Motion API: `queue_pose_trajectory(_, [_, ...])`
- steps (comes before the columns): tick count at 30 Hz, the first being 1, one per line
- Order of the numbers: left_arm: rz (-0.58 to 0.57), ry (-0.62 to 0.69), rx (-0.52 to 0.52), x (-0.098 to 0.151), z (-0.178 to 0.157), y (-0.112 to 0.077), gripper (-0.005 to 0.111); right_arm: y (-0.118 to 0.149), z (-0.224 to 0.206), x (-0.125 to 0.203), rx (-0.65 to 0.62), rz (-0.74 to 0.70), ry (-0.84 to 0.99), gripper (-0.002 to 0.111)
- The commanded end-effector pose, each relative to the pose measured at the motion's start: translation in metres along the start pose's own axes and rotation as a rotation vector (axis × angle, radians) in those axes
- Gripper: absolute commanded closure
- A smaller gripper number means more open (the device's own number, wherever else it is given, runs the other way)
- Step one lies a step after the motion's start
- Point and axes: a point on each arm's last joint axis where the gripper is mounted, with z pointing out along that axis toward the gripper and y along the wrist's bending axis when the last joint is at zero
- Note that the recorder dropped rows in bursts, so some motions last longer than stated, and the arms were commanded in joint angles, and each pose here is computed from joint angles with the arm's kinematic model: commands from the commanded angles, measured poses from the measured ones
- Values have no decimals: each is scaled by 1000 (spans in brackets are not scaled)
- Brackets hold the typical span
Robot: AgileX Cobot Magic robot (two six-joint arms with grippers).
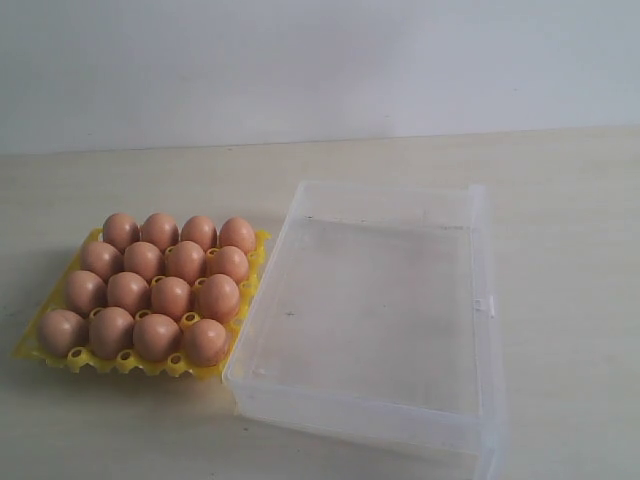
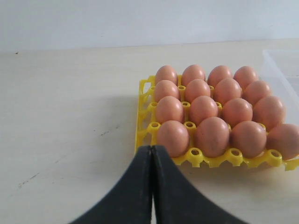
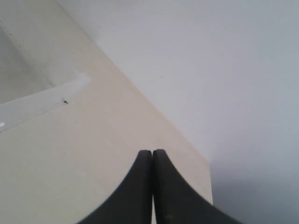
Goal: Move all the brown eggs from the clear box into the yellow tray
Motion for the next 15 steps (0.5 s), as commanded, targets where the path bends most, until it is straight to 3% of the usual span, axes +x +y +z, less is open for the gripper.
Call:
queue_pose_trajectory(1, [0,-19,-2,-2,-1,0,107,24,-20,26,82,223,-34,108])
queue_pose_trajectory(4, [0,-19,-2,-2,-1,0,107,34,-28,33,93,323,-83,108])
queue_pose_trajectory(15, [0,-19,-2,-2,-1,0,107,37,-40,27,97,268,-187,108])
